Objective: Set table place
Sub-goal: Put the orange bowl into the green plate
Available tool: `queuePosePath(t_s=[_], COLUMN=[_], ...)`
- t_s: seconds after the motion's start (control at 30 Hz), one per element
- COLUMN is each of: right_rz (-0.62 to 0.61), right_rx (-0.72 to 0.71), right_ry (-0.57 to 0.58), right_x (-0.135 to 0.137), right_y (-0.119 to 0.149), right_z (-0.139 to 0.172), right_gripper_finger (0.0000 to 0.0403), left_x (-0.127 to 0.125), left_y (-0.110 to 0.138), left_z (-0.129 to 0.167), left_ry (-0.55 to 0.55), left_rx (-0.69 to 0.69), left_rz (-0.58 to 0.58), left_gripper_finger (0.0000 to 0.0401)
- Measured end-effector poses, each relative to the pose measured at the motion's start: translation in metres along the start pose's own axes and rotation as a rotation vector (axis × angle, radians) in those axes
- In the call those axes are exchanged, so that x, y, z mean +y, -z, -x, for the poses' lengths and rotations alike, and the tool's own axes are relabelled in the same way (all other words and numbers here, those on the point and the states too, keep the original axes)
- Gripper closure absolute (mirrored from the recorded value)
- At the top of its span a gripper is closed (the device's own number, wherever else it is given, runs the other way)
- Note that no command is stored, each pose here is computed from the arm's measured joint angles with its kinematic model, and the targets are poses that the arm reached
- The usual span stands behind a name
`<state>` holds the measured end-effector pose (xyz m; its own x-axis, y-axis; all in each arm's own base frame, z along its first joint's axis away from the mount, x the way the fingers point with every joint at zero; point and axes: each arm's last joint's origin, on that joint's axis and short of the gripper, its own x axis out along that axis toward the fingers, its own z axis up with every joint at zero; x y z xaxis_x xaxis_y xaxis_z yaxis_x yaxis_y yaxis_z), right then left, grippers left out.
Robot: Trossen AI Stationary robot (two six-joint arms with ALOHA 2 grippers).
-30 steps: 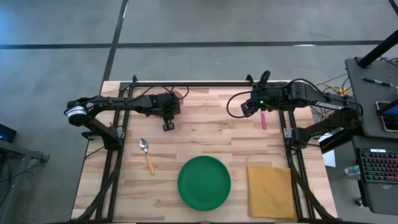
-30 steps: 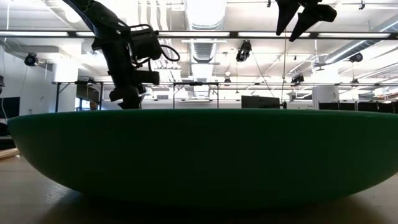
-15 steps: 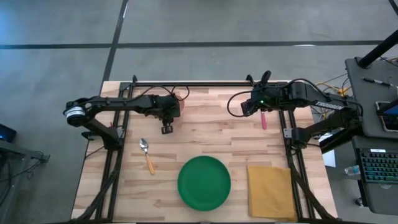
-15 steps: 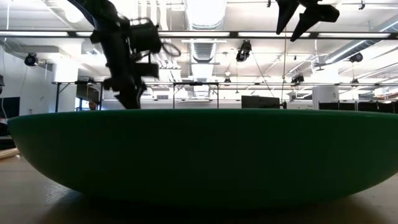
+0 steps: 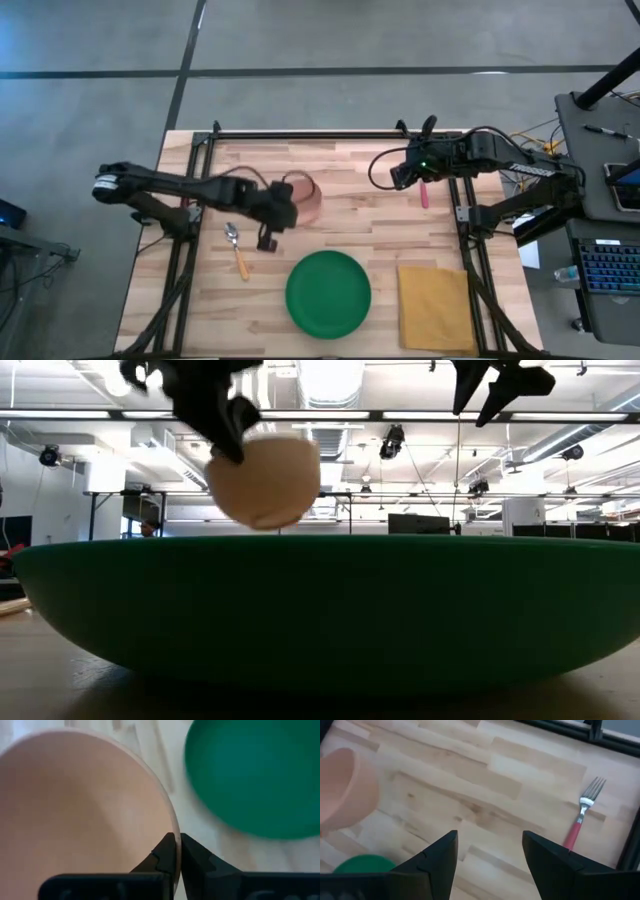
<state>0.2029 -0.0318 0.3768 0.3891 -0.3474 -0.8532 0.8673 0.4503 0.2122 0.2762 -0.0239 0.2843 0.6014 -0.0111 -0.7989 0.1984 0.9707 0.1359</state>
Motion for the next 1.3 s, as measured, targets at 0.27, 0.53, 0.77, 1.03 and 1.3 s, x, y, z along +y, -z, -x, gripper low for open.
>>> queuePosePath(t_s=[0.27, 0.53, 0.77, 1.03, 1.3], right_rz=[0.115, 0.046, -0.002, 0.0, 0.014], right_rx=[0.058, 0.07, 0.108, 0.14, 0.144], right_ry=[-0.053, -0.09, -0.064, -0.043, -0.066], right_x=[-0.005, -0.029, -0.045, -0.046, -0.045], right_y=[0.031, 0.078, 0.111, 0.136, 0.138], right_z=[0.012, 0.016, 0.0, -0.017, -0.015], right_gripper_finger=[0.0188, 0.0188, 0.0188, 0.0188, 0.0188], left_x=[-0.059, -0.11, -0.15, -0.166, -0.177], left_y=[-0.068, -0.101, -0.135, -0.139, -0.134], left_z=[-0.005, -0.051, -0.058, -0.08, -0.101], left_ry=[0.013, -0.007, 0.055, 0.109, 0.137], left_rx=[-0.064, 0.195, 0.13, 0.176, 0.213], left_rz=[0.151, 0.28, 0.332, 0.374, 0.417], left_gripper_finger=[0.0401, 0.0401, 0.0401, 0.0401, 0.0401])
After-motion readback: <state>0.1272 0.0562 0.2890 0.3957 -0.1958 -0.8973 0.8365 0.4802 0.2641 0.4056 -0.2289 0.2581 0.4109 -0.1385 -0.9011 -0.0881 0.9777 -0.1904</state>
